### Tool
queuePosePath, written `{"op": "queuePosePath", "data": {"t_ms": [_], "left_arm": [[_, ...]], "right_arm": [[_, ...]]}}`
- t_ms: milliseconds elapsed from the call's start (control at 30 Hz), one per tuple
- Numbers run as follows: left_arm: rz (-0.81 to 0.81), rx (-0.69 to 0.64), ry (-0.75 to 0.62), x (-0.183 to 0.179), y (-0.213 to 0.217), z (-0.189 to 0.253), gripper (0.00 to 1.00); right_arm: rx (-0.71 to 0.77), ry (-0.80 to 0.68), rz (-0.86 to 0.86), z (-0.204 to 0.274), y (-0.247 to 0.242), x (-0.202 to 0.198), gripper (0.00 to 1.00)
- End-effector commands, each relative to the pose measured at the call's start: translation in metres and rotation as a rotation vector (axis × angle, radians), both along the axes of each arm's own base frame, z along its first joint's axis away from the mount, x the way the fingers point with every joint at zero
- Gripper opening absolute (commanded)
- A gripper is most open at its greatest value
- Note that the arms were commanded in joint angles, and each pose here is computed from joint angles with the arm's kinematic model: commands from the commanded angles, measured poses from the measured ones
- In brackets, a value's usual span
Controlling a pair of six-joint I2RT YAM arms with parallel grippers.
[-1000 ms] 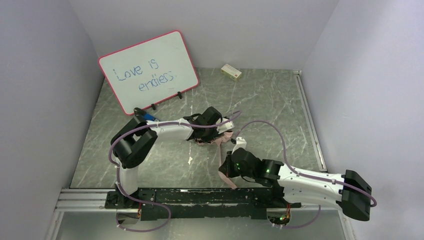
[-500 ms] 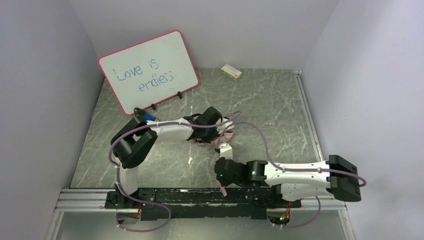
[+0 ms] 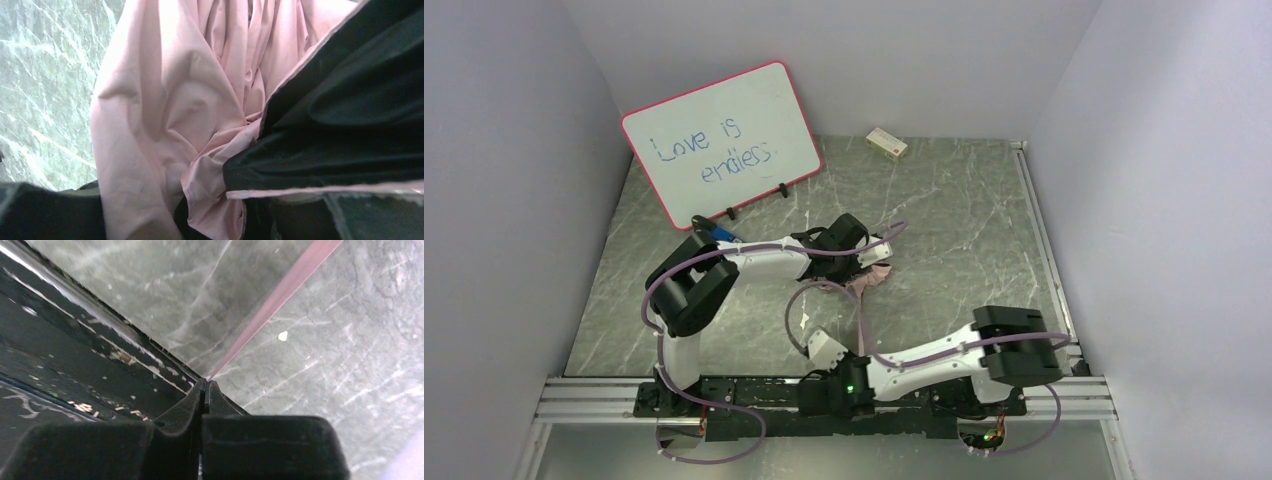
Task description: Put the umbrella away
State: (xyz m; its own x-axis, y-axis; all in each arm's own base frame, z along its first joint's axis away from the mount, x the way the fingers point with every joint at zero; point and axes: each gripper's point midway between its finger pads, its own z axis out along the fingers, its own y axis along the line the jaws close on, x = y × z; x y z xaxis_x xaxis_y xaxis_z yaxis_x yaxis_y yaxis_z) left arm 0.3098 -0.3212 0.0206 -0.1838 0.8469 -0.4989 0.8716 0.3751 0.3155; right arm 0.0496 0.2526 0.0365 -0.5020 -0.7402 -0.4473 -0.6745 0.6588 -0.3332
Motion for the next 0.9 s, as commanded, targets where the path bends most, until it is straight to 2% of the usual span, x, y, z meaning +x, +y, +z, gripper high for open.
{"op": "queuePosePath", "data": {"t_ms": [0,100,200,233,267,333,367,467,700,867], "left_arm": [[0.104,0.224,0.089,-0.011,0.061,-0.054,0.05],[0.101,0.222,0.088,-0.011,0.06,-0.053,0.05],[0.103,0.224,0.091,-0.011,0.061,-0.054,0.05],[0.103,0.224,0.091,-0.011,0.061,-0.054,0.05],[0.101,0.223,0.091,-0.011,0.06,-0.054,0.05],[0.1,0.223,0.093,-0.012,0.06,-0.054,0.05],[0.099,0.222,0.093,-0.012,0.06,-0.054,0.05],[0.096,0.221,0.094,-0.012,0.06,-0.055,0.05],[0.09,0.217,0.094,-0.012,0.059,-0.055,0.05],[0.087,0.205,0.1,-0.013,0.056,-0.054,0.05]], "right_arm": [[-0.217,0.123,0.135,-0.021,-0.022,-0.049,0.0],[-0.321,0.105,0.184,-0.035,-0.028,-0.057,0.0],[-0.364,0.072,0.217,-0.037,-0.026,-0.063,0.0],[-0.354,0.069,0.223,-0.037,-0.023,-0.066,0.04],[-0.335,0.071,0.226,-0.037,-0.019,-0.068,0.13],[-0.269,0.077,0.236,-0.032,-0.009,-0.073,0.33],[-0.225,0.079,0.236,-0.028,-0.003,-0.074,0.4],[-0.091,0.073,0.223,-0.011,0.009,-0.073,0.51],[0.236,0.026,0.118,0.032,0.02,-0.057,0.55],[0.497,0.024,-0.126,0.054,0.004,-0.026,0.55]]}}
